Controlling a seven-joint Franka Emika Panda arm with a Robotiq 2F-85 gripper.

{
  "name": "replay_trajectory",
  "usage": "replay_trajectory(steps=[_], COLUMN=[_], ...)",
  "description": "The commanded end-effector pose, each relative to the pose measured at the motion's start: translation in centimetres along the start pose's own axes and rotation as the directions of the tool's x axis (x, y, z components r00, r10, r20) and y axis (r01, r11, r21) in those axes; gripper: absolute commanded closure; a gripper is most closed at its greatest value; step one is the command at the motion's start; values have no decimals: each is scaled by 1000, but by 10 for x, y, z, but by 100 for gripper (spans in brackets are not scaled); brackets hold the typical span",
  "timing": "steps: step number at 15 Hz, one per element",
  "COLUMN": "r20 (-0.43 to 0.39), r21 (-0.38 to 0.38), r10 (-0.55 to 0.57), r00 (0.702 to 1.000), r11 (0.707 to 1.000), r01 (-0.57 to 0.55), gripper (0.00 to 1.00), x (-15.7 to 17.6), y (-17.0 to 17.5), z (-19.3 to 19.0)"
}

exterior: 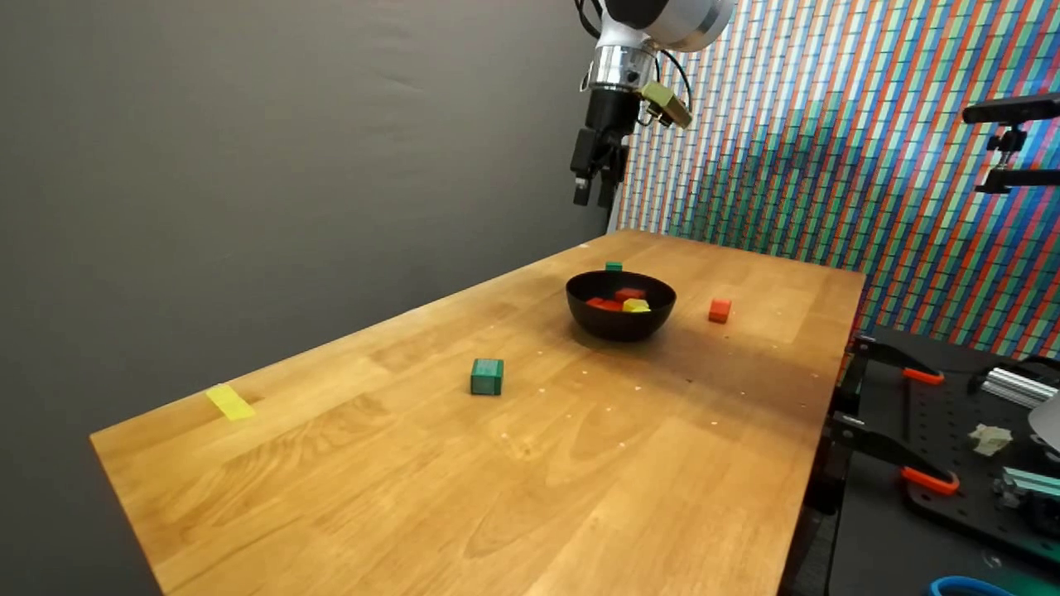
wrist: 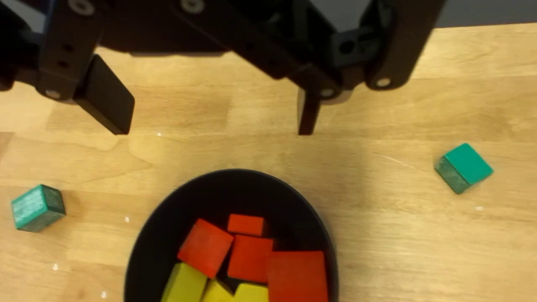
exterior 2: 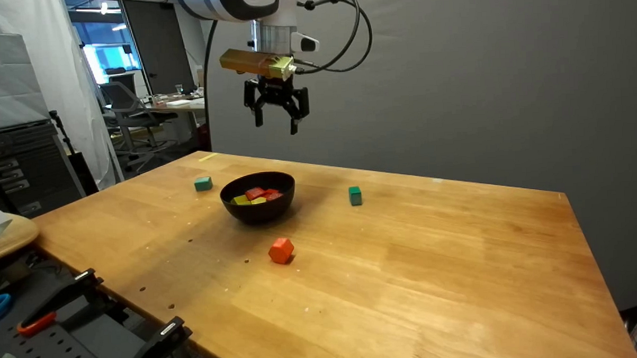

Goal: Remove the blocks from the bowl and put them on the table

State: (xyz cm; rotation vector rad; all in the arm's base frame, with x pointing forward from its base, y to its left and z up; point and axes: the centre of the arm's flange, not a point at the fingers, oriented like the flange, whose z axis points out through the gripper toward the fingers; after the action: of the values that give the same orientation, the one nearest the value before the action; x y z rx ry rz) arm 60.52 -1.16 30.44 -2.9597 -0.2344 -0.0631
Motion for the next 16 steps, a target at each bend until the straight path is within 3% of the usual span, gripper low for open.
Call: replay_trajectory(steps=[1,4,11,16], r20=[101,160,226,188], r21=[-162,-232,-217,-110], r10=[-45,7,184,268], r00=[994,987,956,945], r11=[985,972,967,962], r01=[61,31,-135,-250], gripper=[0,0,0,0], x=[-9,-17,-42,-43], y=[-5,-14,-27,-34], z=[17,35,73,122])
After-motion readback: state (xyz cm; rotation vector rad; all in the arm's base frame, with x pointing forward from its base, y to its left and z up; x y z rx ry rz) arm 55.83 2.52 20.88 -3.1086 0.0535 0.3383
